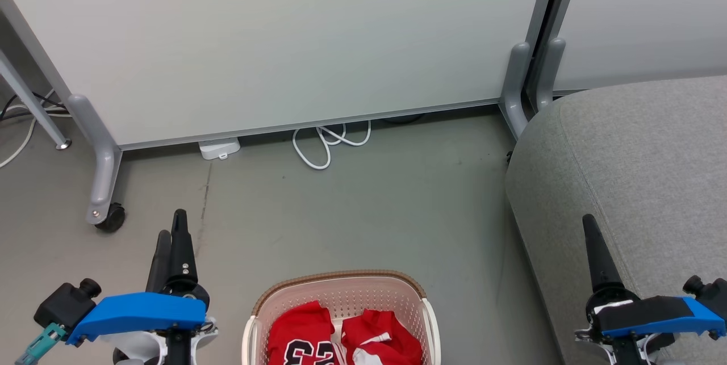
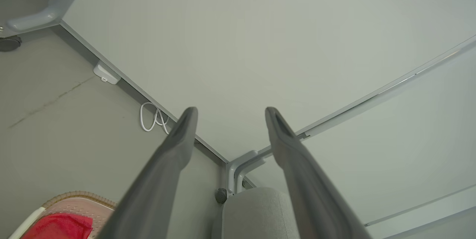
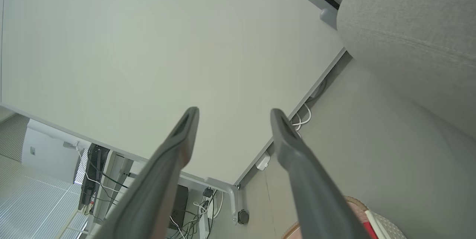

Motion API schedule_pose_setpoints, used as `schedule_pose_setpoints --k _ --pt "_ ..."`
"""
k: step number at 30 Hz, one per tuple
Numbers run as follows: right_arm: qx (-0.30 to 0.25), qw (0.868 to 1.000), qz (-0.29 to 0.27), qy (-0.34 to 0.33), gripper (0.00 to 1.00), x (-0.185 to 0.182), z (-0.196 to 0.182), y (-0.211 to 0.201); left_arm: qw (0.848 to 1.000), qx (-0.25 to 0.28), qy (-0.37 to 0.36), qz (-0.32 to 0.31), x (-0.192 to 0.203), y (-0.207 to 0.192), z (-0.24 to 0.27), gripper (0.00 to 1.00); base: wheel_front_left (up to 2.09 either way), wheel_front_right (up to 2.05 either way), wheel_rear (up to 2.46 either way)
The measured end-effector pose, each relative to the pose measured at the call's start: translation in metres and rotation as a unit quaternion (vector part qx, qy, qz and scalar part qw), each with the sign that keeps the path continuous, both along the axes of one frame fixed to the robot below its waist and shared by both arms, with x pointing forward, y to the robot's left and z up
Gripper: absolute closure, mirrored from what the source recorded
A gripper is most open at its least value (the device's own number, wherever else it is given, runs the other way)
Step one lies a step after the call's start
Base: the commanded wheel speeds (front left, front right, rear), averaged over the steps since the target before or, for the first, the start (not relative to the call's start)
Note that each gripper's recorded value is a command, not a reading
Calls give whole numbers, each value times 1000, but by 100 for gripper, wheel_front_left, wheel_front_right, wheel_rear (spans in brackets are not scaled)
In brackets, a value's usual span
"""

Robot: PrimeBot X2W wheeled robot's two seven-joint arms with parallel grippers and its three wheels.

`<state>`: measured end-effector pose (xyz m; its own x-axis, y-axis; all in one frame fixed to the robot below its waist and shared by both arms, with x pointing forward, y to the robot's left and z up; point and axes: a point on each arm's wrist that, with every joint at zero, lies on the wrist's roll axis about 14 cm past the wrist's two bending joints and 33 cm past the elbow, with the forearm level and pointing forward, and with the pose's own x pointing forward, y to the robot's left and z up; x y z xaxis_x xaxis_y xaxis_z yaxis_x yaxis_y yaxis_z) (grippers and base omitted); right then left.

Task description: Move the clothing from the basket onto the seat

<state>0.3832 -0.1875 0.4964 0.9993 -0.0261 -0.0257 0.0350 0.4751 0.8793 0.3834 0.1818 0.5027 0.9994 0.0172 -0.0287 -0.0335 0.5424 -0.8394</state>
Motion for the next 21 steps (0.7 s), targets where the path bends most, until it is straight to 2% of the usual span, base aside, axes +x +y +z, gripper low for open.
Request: schedule_pose_setpoints --k 11,21 --pt "-95 995 14 -13 0 2 6 9 994 106 -12 -12 2 -11 7 0 0 0 0" --pt "-157 987 22 -19 0 2 6 15 980 196 -22 -31 1 -25 8 0 0 0 0"
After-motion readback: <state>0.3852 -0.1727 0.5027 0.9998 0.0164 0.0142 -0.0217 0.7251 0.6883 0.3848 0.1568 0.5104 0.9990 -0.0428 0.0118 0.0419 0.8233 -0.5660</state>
